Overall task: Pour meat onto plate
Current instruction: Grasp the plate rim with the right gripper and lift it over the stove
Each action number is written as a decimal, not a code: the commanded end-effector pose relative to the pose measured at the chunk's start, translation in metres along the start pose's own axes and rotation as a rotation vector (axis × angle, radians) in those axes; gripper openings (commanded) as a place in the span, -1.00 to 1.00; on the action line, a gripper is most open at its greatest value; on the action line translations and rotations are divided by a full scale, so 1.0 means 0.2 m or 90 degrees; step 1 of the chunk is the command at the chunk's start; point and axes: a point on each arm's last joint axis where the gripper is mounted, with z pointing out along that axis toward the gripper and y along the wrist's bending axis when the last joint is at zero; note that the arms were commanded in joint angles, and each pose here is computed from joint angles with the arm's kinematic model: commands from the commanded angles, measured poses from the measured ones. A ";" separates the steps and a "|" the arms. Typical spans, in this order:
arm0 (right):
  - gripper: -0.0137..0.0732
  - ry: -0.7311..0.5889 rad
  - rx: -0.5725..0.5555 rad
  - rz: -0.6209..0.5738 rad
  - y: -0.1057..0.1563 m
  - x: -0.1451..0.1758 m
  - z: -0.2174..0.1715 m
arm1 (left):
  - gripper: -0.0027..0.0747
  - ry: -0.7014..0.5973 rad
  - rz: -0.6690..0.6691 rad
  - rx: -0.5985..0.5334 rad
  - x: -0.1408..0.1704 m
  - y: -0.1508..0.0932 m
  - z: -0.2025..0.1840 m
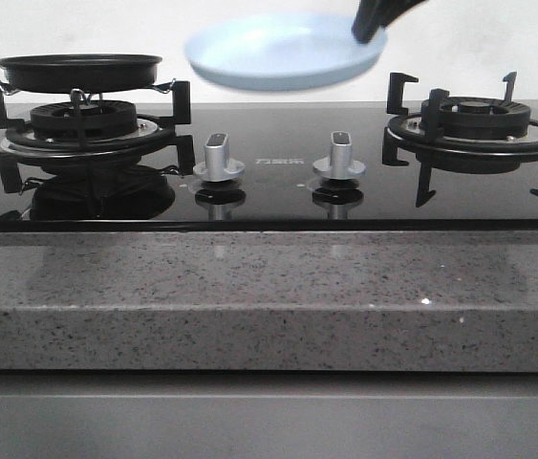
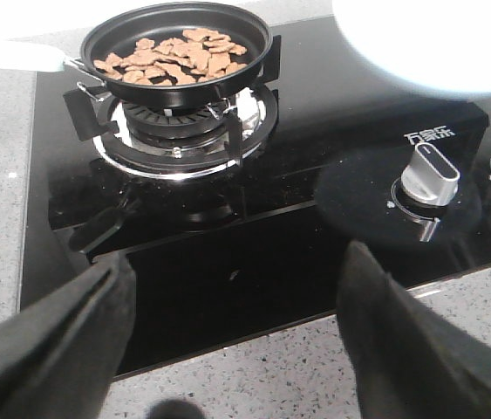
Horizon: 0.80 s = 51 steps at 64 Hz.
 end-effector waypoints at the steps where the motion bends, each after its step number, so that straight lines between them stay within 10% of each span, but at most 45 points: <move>1: -0.83 -0.091 -0.035 -0.017 0.11 -0.03 -0.26 | 0.33 -0.064 0.008 0.001 -0.07 0.00 -0.02; 51: -0.83 -0.070 -0.053 -0.005 0.20 0.49 -0.18 | 0.33 -0.066 0.008 0.000 -0.08 0.00 -0.02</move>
